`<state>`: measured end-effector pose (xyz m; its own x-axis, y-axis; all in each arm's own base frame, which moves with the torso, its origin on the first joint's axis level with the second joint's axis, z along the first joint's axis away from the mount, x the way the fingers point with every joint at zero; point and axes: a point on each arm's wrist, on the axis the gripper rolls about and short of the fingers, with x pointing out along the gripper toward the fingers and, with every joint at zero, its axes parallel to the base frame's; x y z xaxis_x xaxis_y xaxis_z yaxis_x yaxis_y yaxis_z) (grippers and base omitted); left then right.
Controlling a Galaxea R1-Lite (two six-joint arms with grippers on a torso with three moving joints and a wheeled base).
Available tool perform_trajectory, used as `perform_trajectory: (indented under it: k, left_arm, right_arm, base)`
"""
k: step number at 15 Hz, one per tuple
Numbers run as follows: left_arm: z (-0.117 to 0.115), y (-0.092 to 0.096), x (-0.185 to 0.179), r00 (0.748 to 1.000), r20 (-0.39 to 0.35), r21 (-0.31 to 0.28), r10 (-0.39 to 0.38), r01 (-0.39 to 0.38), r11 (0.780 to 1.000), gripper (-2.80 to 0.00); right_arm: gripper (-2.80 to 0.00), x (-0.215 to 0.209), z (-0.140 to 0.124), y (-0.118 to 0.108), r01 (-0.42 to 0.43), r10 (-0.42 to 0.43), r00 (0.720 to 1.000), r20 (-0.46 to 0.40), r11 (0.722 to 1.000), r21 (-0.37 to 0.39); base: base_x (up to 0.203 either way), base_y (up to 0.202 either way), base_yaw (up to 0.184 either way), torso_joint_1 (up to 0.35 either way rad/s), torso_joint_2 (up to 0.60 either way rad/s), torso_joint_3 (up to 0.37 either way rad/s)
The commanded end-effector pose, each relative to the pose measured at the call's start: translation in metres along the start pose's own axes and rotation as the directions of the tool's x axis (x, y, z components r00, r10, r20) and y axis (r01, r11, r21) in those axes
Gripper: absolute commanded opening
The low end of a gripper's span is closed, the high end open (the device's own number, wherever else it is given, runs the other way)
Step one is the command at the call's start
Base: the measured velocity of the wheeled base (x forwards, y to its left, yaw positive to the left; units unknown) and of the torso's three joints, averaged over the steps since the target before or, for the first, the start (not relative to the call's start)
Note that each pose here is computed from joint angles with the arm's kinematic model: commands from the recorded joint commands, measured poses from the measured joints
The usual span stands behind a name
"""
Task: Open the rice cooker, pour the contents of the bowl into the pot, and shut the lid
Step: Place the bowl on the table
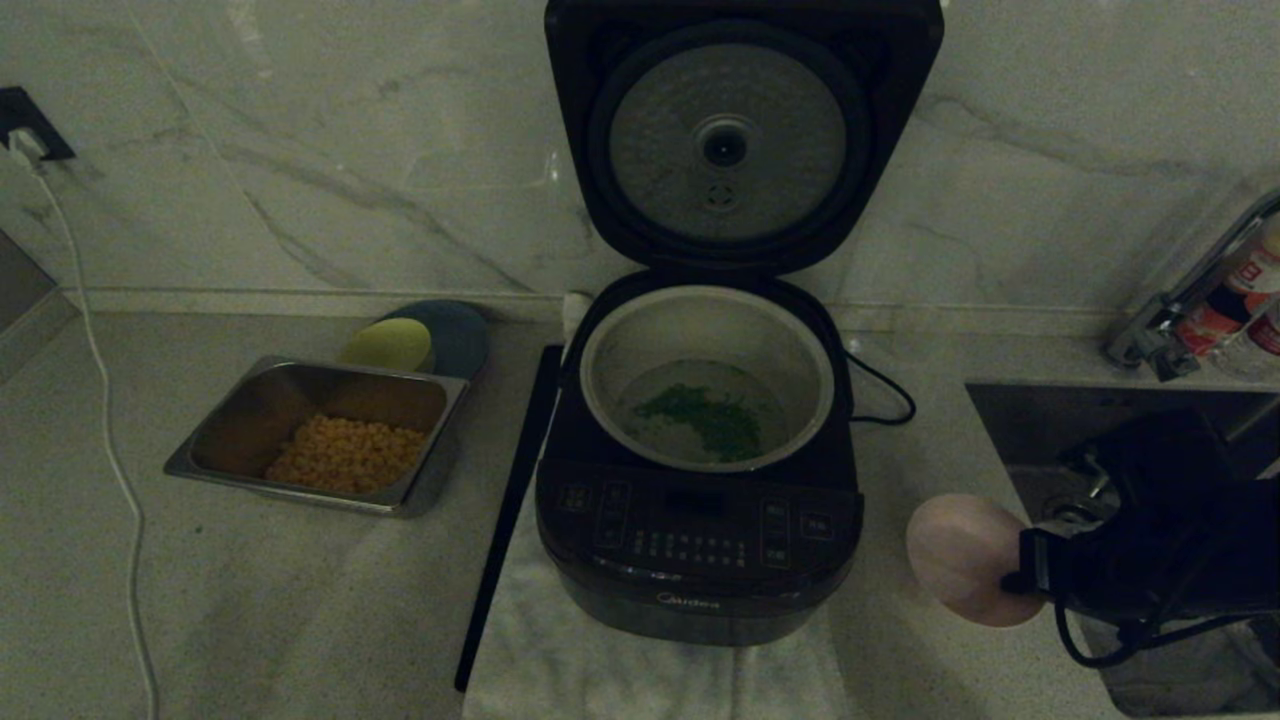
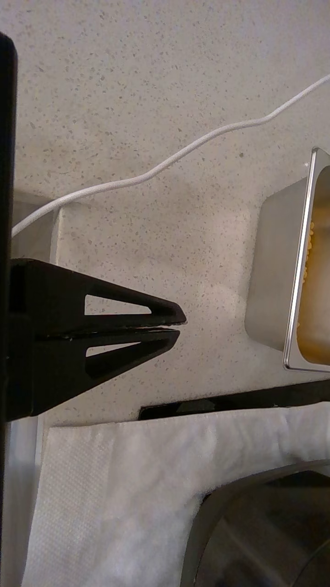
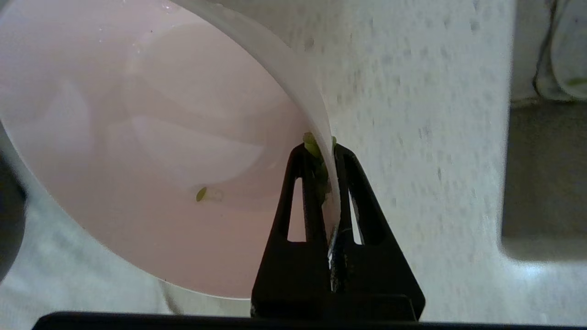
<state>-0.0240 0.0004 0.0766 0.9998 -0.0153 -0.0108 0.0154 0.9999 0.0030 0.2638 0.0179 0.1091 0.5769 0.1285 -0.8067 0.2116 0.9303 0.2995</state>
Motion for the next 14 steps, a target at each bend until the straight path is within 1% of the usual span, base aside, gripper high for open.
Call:
perform_trajectory:
  k: [1,5,10,12,13,14]
  left_arm:
    - [0.000,0.000,0.000,1.000,0.000,0.000,0.000,0.000,1.000,-2.80]
    - [0.000,0.000,0.000,1.000,0.000,0.000,-0.002,0.002,1.000,-2.80]
    - [0.000,0.000,0.000,1.000,0.000,0.000,0.000,0.000,1.000,-2.80]
    - [0.000,0.000,0.000,1.000,0.000,0.000,0.000,0.000,1.000,-2.80]
    - [0.000,0.000,0.000,1.000,0.000,0.000,0.000,0.000,1.000,-2.80]
    - [0.000,0.000,0.000,1.000,0.000,0.000,0.000,0.000,1.000,-2.80]
  right_arm:
    - [-2.80,0.021,0.005,-0.003,0.023,-0.022,0.999,-0.042,1.000,0.016]
    - [-2.80,0.030,0.009,-0.003,0.025,-0.024,0.998,-0.054,0.999,0.020]
    - [-2.80,0.032,0.012,-0.002,0.023,-0.022,0.999,-0.049,1.000,0.019]
    - [-2.80,0.039,0.011,-0.003,0.032,-0.030,0.997,-0.067,0.999,0.023]
    - [0.00,0.040,0.013,-0.002,0.031,-0.029,0.998,-0.064,0.999,0.030]
    - [0.00,0.038,0.014,-0.001,0.028,-0.026,0.998,-0.058,0.999,0.041]
  base:
    - [0.000,0.000,0.000,0.000,0.00,0.000]
    - [0.000,0.000,0.000,0.000,0.00,0.000]
    - [0.000,0.000,0.000,0.000,0.00,0.000]
    - [0.000,0.000,0.000,0.000,0.00,0.000]
    - [0.000,0.000,0.000,0.000,0.00,0.000]
    - [0.000,0.000,0.000,0.000,0.00,0.000]
